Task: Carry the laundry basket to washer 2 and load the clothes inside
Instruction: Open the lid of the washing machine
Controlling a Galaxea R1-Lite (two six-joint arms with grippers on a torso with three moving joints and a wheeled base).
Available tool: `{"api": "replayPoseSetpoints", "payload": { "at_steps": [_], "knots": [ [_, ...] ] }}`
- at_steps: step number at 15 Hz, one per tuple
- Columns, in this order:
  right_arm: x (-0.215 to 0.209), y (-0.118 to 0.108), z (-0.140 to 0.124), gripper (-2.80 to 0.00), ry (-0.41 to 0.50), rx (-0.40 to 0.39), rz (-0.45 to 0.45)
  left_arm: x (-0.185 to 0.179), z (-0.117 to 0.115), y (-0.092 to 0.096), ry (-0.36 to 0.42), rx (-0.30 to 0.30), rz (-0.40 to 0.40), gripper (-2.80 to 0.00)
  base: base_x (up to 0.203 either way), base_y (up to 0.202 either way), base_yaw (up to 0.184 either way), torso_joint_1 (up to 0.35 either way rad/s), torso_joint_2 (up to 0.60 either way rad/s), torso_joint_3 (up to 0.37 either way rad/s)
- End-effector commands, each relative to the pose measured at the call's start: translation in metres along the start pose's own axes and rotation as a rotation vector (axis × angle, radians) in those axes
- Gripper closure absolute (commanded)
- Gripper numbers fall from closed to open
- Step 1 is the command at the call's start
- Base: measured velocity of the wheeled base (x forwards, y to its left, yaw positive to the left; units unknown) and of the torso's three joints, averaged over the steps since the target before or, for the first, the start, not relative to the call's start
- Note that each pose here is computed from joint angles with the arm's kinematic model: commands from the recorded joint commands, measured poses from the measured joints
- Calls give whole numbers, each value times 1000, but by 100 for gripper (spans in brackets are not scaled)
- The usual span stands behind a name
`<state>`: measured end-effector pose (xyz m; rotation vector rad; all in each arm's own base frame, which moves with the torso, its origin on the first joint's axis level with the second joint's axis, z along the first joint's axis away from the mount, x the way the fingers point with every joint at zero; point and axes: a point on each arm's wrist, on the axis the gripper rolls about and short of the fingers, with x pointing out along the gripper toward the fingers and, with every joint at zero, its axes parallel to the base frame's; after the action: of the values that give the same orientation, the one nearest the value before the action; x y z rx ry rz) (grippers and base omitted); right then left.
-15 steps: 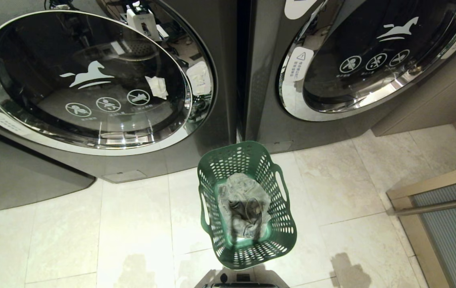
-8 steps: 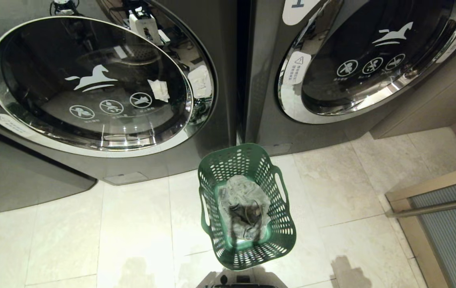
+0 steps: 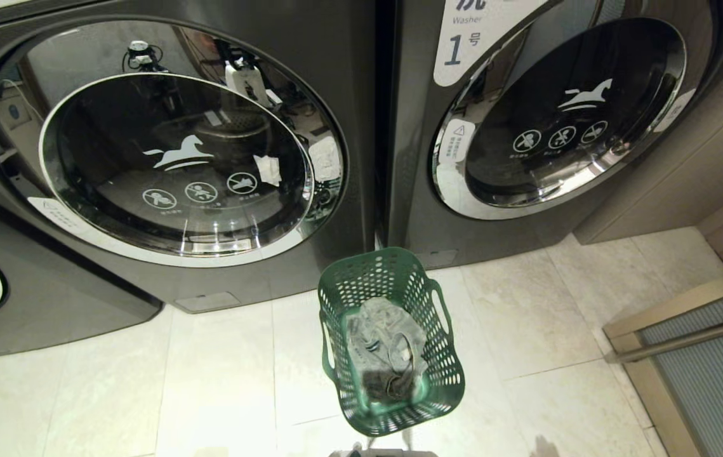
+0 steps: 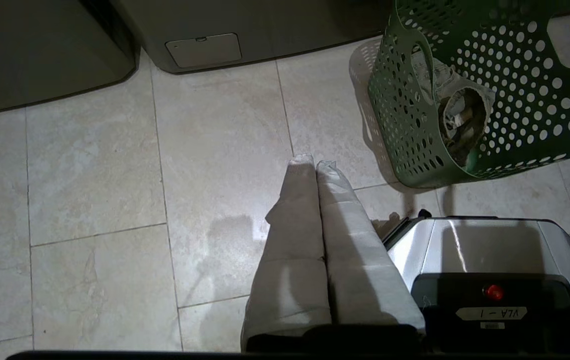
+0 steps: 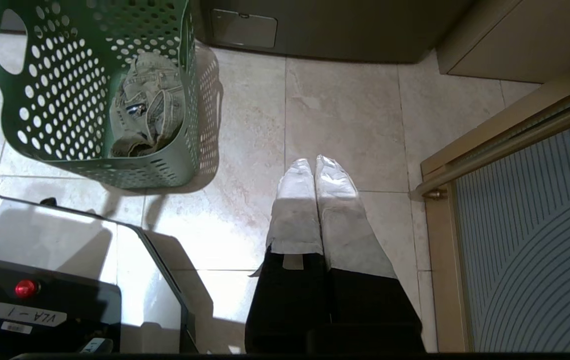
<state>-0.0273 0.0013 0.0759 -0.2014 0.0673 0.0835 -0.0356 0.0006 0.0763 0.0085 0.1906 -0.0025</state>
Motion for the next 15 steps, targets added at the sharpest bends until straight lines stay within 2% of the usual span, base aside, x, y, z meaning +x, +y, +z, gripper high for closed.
{"api": "replayPoseSetpoints", "payload": {
  "at_steps": [1,15],
  "knots": [
    [0,0,0,0,4,-1,1,0,0,0,6,3,0,0,0,0,0,5,-1,209],
    [0,0,0,0,4,-2,3,0,0,0,6,3,0,0,0,0,0,3,3,205]
  ]
}}
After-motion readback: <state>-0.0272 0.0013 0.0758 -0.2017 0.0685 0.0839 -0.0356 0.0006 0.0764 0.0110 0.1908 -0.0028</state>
